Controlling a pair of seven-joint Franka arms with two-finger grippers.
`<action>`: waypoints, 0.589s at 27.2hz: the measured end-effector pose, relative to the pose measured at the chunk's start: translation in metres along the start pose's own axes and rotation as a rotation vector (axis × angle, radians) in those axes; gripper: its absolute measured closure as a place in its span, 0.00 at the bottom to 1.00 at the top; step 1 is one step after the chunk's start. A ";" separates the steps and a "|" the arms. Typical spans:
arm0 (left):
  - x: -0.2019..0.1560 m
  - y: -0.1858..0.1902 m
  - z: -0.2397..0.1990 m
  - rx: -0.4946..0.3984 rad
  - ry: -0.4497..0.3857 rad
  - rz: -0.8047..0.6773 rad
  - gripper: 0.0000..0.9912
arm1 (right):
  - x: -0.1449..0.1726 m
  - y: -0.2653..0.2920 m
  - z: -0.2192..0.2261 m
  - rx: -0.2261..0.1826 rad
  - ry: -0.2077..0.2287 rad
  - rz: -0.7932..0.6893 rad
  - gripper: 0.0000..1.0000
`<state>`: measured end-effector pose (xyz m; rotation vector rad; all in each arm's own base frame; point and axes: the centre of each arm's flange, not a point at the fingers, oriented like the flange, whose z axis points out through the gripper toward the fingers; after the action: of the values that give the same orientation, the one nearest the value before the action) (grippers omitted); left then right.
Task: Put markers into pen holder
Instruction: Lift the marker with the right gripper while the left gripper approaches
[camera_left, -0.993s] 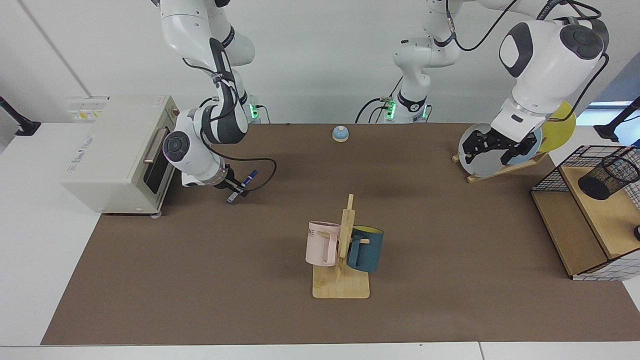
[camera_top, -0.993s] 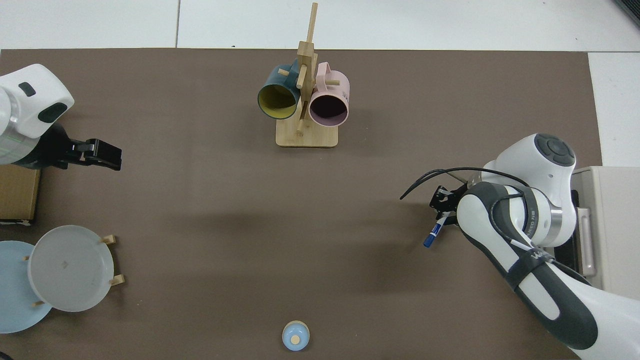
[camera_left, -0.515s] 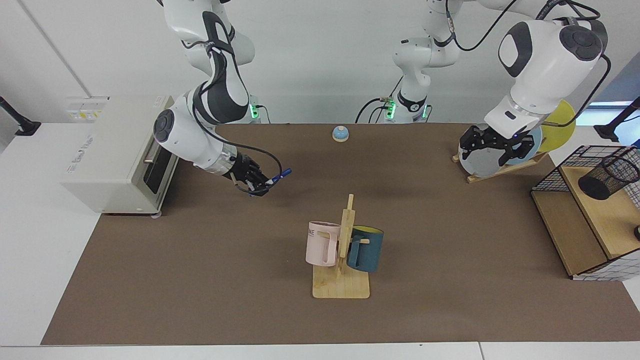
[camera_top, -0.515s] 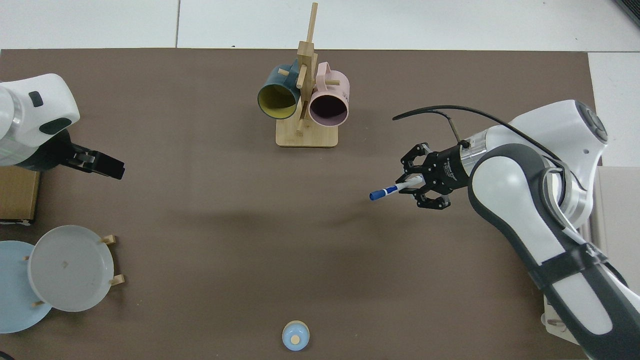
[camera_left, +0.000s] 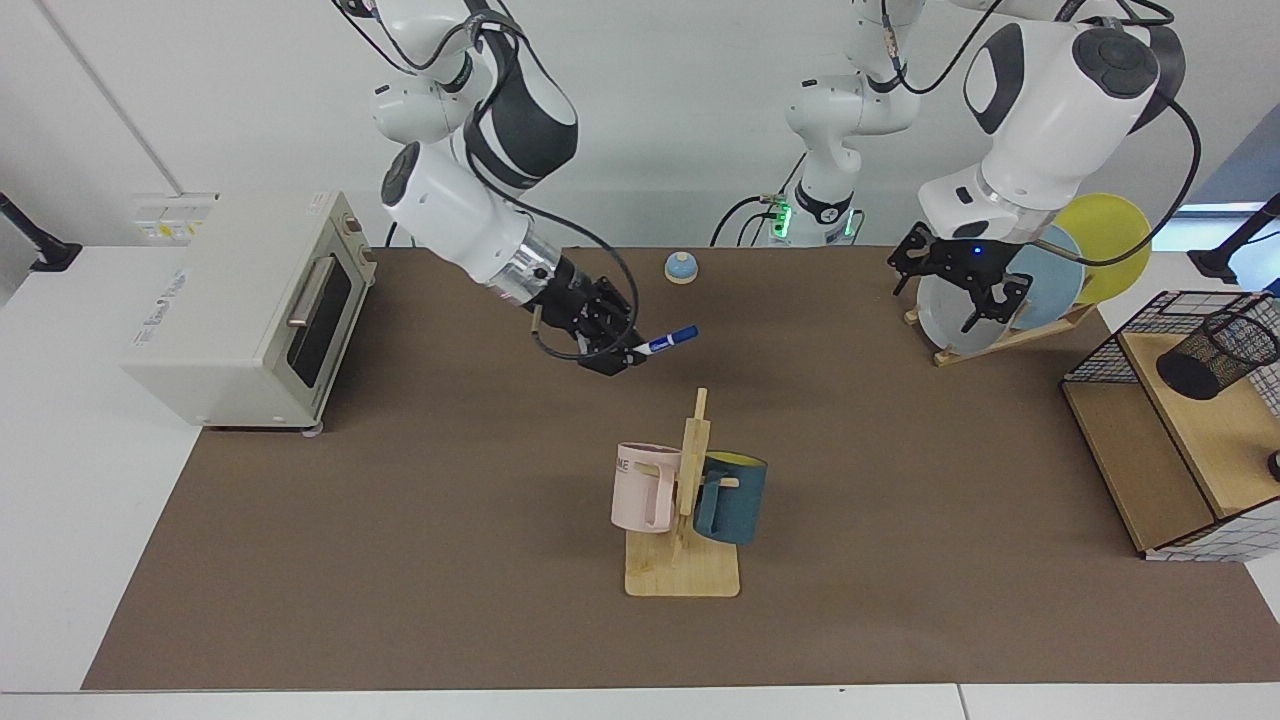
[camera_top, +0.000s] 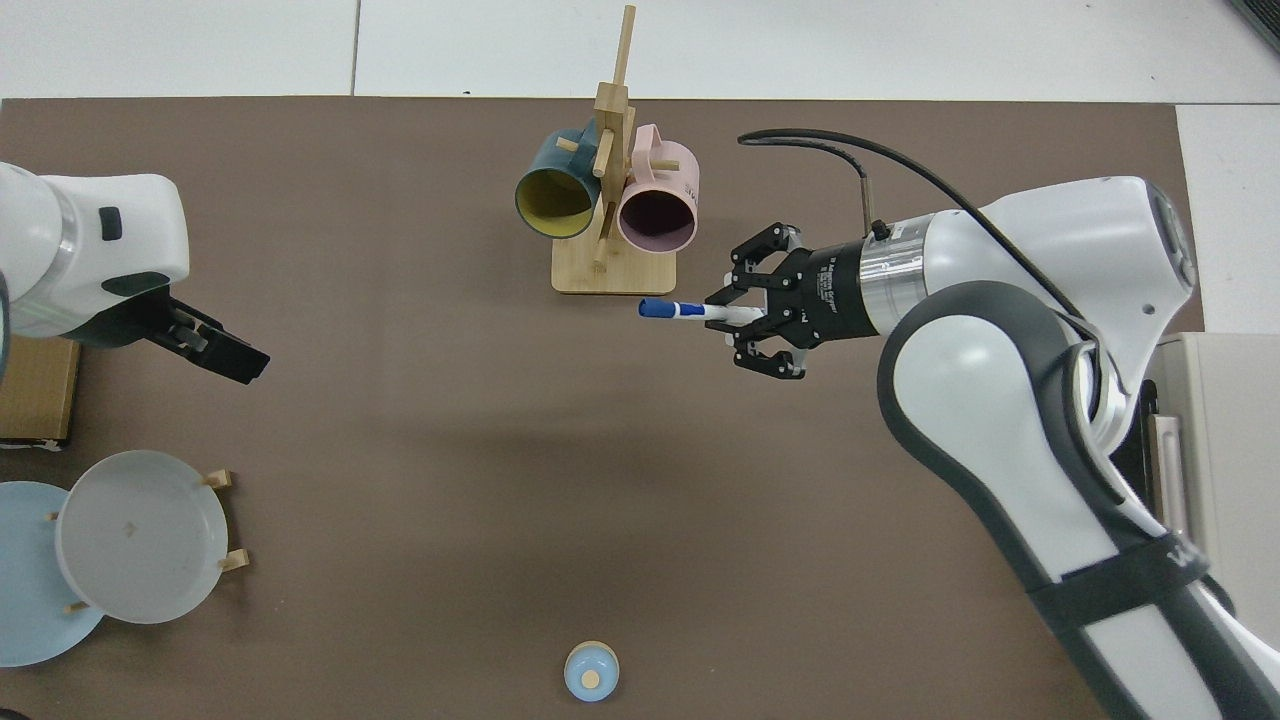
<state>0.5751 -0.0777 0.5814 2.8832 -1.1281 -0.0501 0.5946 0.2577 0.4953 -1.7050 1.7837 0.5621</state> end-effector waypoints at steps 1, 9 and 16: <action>0.002 0.004 -0.002 0.000 0.005 0.039 0.00 | -0.010 0.003 0.006 0.013 -0.004 0.002 0.78; 0.008 0.021 -0.018 -0.042 0.114 0.342 0.00 | -0.070 0.030 0.044 0.079 -0.034 0.023 0.78; 0.028 0.034 -0.028 0.052 0.195 0.667 0.00 | -0.083 0.039 0.051 0.084 -0.049 0.054 0.78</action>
<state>0.5745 -0.1210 0.6108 2.3263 -1.9788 0.2776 0.5618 0.3563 0.5096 -1.5776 1.7981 0.5391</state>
